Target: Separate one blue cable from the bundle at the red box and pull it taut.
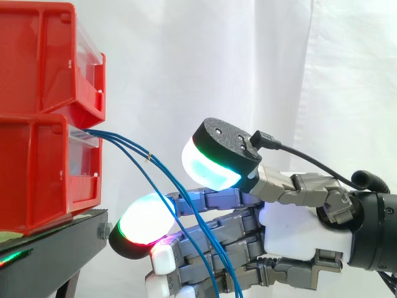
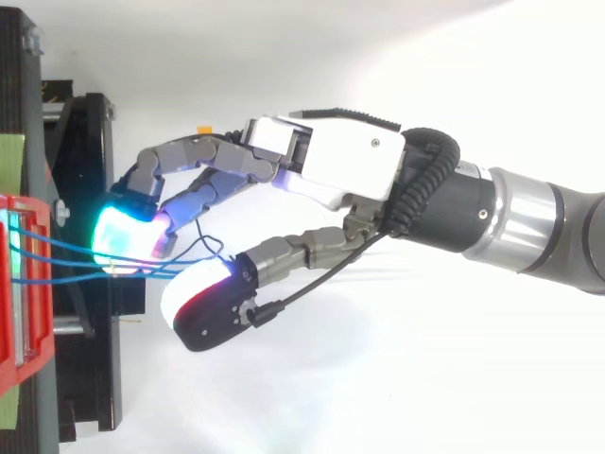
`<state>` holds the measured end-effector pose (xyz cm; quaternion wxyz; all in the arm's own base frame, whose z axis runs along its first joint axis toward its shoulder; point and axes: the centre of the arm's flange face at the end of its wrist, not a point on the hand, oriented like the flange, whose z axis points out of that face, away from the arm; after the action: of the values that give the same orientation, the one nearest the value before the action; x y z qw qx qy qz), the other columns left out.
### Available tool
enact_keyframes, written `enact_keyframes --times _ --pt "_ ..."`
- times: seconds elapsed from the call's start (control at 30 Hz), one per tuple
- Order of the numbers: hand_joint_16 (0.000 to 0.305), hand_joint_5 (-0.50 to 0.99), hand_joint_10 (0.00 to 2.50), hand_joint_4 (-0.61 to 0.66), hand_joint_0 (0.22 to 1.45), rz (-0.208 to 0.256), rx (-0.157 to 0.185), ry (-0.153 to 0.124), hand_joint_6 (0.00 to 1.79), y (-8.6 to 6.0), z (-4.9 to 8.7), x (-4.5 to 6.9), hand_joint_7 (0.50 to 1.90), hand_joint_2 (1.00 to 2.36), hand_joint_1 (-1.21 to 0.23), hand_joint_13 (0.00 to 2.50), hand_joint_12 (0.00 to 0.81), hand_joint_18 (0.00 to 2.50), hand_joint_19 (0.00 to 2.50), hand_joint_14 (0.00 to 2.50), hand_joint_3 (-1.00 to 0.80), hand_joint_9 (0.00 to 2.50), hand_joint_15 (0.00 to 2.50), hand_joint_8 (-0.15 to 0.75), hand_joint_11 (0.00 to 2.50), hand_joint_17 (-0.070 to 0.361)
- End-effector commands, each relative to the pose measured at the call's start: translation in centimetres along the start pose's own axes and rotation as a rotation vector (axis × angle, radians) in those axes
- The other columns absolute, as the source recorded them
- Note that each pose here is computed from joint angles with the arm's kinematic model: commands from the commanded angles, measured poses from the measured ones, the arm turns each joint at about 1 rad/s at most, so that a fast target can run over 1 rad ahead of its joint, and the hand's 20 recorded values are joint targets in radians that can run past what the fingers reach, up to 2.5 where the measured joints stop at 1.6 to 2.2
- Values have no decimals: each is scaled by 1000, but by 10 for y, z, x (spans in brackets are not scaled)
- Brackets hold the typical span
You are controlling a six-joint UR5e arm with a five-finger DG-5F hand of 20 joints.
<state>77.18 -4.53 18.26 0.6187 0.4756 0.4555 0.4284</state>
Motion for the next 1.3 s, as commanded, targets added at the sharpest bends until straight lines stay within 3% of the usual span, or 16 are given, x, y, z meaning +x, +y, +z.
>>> enact_keyframes --times 0.0,0.4,0.77,0.9,1.27 --pt "47 -136 18 105 491 14 -3 14 547 0 0 2 1052 1000 -685 744 314 544 692 20 -500 815 505 266 711 106" --pt "45 -136 19 94 529 81 -36 22 533 11 5 13 1089 1003 -692 744 302 538 711 20 -434 814 532 256 719 101" --pt "45 -135 19 104 541 85 -39 27 534 16 7 18 1085 1005 -692 758 304 550 709 20 -414 819 538 258 722 102" --pt "45 -134 19 93 548 82 -38 34 540 14 7 14 1081 1005 -683 761 300 554 709 20 -407 825 541 257 727 101" --pt "48 -148 18 81 579 83 -39 41 674 15 7 17 877 1006 -703 801 319 605 711 19 -341 863 541 268 742 108"
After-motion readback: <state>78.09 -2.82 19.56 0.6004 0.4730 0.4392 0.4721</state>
